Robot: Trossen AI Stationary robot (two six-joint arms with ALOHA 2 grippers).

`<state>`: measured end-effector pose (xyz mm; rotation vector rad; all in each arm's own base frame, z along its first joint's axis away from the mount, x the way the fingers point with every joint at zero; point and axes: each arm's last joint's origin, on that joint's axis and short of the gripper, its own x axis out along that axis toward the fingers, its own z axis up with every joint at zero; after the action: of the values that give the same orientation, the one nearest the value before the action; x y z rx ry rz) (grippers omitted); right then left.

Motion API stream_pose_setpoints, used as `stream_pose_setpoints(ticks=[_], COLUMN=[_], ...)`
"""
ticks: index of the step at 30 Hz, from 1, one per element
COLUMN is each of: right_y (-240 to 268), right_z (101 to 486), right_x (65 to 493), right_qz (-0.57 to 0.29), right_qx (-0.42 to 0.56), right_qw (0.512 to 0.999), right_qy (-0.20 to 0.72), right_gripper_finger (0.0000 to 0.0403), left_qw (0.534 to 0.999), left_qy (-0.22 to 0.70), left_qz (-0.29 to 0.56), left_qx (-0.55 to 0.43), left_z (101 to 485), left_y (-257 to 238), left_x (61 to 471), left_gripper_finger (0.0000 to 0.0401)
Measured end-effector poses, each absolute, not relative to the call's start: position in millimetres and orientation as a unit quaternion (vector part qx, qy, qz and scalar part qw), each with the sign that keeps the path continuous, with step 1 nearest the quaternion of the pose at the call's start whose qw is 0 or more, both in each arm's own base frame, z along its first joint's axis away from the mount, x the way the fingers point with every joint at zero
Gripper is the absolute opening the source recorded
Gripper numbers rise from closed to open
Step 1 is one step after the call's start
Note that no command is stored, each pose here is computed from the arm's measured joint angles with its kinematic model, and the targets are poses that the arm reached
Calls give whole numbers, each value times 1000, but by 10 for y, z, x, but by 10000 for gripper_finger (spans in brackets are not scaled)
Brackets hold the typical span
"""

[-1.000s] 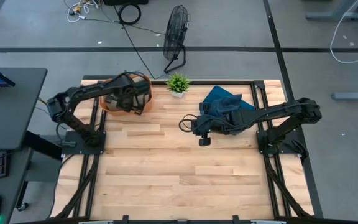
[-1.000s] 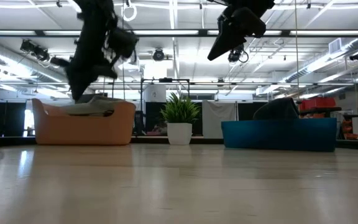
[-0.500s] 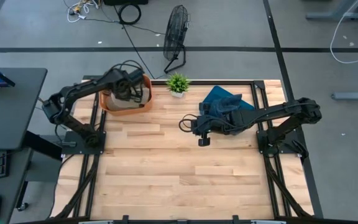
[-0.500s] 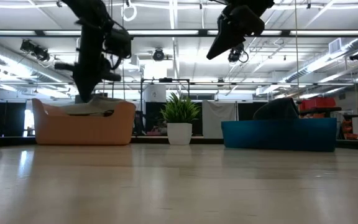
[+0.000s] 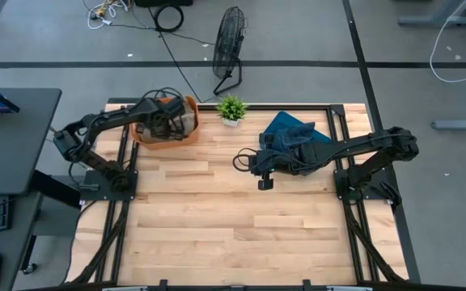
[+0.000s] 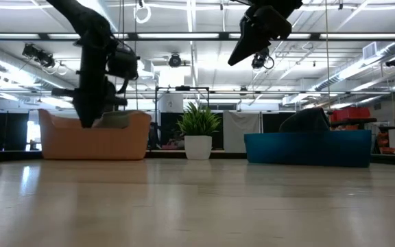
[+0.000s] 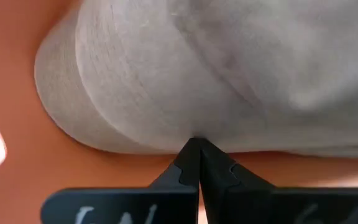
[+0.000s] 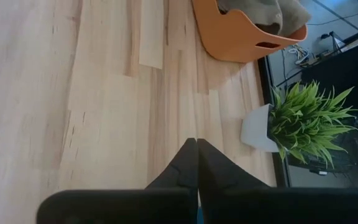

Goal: Pick & Place hat
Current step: Put the brown cap into the orange bin, then return to Home Position

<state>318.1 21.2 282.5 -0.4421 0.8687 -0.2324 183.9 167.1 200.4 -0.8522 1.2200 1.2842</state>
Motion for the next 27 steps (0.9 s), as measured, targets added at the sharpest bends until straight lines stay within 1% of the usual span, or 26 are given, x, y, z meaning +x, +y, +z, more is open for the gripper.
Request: stream_pose_setpoints(ticks=[2, 7, 10, 12, 16, 20, 22, 25, 27], right_y=[212, 211, 214, 215, 194, 151, 126, 93, 75], right_z=[2825, 2858, 3009, 3198, 3639, 3944, 4053, 4152, 4153], right_x=[3181, 3159, 3074, 2977, 2652, 2253, 2046, 1775, 1620], right_qz=[-111, -111, -114, -118, -135, -147, -152, -154, -154], right_qx=[-212, -213, -199, -178, -127, -74, -51, -37, -35], right_qw=[877, 879, 887, 899, 928, 951, 957, 964, 965], right_qy=[416, 413, 400, 382, 324, 263, 241, 215, 208], right_gripper_finger=[0, 0, 0, 0, 0, 0, 0, 0, 0], left_qw=[574, 632, 678, 711, 774, 830, 854, 884, 901], left_qy=[502, 459, 436, 416, 376, 319, 288, 274, 270], left_qz=[542, 525, 499, 479, 427, 371, 346, 311, 287], left_qx=[-354, -339, -317, -304, -277, -266, -258, -215, -184], left_z=[2114, 2545, 2800, 2968, 3241, 3504, 3625, 3736, 3783], left_y=[1652, 1525, 1379, 1252, 962, 666, 528, 338, 224], left_x=[1892, 2035, 2136, 2182, 2193, 2097, 2023, 1887, 1835], left_gripper_finger=[1, 1, 1, 1, 1, 1, 1, 1, 1])
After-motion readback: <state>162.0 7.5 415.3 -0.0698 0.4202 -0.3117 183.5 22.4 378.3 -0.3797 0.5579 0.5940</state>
